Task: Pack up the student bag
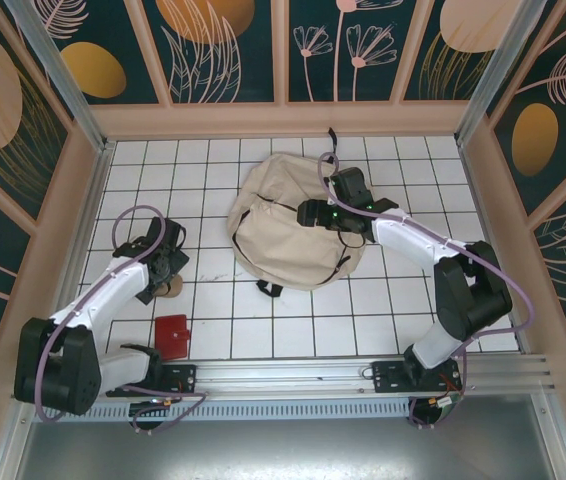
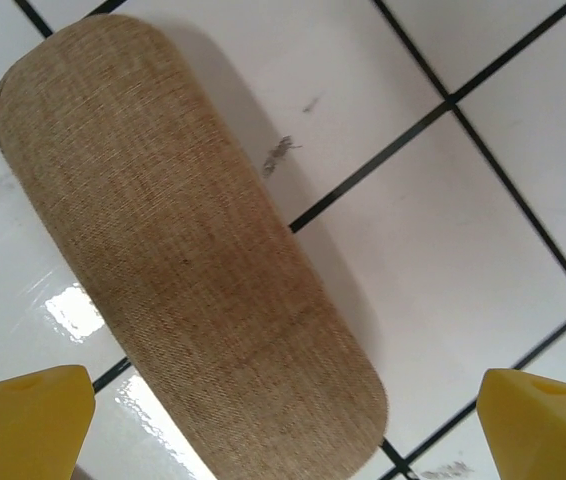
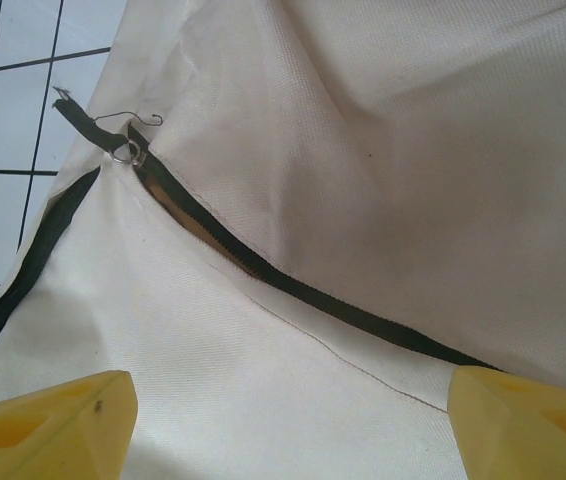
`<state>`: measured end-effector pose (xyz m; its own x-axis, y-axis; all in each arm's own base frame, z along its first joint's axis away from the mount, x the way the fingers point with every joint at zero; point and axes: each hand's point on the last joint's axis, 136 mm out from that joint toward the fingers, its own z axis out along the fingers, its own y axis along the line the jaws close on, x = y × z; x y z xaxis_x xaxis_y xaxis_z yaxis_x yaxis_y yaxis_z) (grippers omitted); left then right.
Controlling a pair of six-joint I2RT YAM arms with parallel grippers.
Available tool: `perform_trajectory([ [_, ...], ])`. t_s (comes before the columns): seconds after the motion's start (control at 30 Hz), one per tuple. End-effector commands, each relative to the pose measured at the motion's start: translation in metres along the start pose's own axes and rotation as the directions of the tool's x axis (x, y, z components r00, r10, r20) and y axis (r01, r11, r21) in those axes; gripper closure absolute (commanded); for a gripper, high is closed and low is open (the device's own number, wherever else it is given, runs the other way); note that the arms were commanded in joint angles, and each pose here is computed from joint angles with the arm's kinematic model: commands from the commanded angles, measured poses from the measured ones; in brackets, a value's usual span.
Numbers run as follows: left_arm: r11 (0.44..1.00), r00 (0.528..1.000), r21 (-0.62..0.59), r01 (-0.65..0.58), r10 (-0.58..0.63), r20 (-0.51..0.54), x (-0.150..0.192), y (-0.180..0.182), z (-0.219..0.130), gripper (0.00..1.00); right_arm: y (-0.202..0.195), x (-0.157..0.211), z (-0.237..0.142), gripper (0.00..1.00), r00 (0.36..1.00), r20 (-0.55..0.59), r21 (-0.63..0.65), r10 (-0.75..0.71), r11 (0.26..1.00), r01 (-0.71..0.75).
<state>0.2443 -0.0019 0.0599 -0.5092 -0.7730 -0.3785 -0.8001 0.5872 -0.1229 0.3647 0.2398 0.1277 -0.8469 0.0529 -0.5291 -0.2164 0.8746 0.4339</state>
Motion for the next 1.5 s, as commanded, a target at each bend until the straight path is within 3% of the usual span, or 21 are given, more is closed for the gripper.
perform_trajectory([
  [0.0, 0.997, 0.999, -0.068, 0.036, -0.034, 0.025, -0.006, 0.008, 0.006, 0.02, 0.012, -0.002, 0.004, 0.18, 1.0, 0.001, -0.035, -0.016, 0.999, 0.016],
  [0.17, 0.999, 0.999, -0.036, 0.02, -0.02, 0.027, -0.01, -0.008, 0.021, 0.04, 0.013, -0.002, 0.004, 0.18, 1.0, 0.0, -0.034, -0.019, 0.999, 0.019],
  [0.4, 0.999, 1.0, -0.029, 0.015, -0.015, -0.009, -0.001, -0.013, 0.036, 0.26, 0.01, -0.005, -0.002, 0.18, 1.0, 0.015, -0.007, -0.02, 1.0, 0.02],
  [0.53, 1.0, 1.0, -0.011, 0.012, -0.012, -0.002, -0.002, -0.012, 0.031, 0.31, 0.005, -0.012, -0.004, 0.18, 0.999, 0.038, 0.031, -0.01, 0.999, 0.009],
  [0.6, 1.0, 1.0, 0.011, -0.015, 0.016, -0.027, 0.002, -0.015, 0.031, 0.31, -0.005, -0.018, -0.003, 0.18, 0.999, 0.046, 0.082, 0.01, 0.997, -0.014],
  [0.67, 0.999, 0.997, 0.017, -0.037, 0.038, -0.06, 0.009, -0.015, 0.032, 0.25, -0.011, -0.024, -0.002, 0.18, 0.998, 0.057, 0.11, 0.028, 0.993, -0.034],
  [0.83, 0.998, 0.996, 0.009, -0.059, 0.059, -0.068, 0.013, -0.01, 0.036, 0.2, -0.013, -0.034, -0.005, 0.18, 0.995, 0.081, 0.104, 0.051, 0.993, -0.059],
  [1.0, 0.998, 0.996, 0.017, -0.058, 0.059, -0.072, 0.015, -0.011, 0.038, 0.33, -0.025, -0.034, 0.002, 0.18, 0.994, 0.068, 0.138, 0.085, 0.986, -0.093],
  [1.13, 0.997, 0.996, 0.037, -0.071, 0.073, -0.058, 0.01, -0.016, 0.033, 0.45, -0.044, -0.039, 0.007, 0.19, 0.992, 0.083, 0.212, 0.09, 0.972, -0.106],
  [1.23, 0.992, 0.995, 0.086, -0.091, 0.095, -0.04, 0.003, -0.029, 0.022, 0.49, -0.052, -0.043, 0.011, 0.22, 0.999, 0.054, 0.244, 0.001, 0.97, -0.015],
  [1.37, 0.97, 0.986, 0.179, -0.164, 0.167, -0.002, -0.002, -0.058, -0.003, 0.54, -0.037, -0.024, 0.024, 0.25, 0.982, -0.092, 0.152, -0.163, 0.973, 0.175],
  [1.47, 0.947, 0.97, 0.211, -0.241, 0.239, 0.035, 0.0, -0.082, -0.024, 0.56, -0.036, -0.036, 0.025, 0.24, 0.994, -0.076, 0.107, -0.077, 0.991, 0.085],
])
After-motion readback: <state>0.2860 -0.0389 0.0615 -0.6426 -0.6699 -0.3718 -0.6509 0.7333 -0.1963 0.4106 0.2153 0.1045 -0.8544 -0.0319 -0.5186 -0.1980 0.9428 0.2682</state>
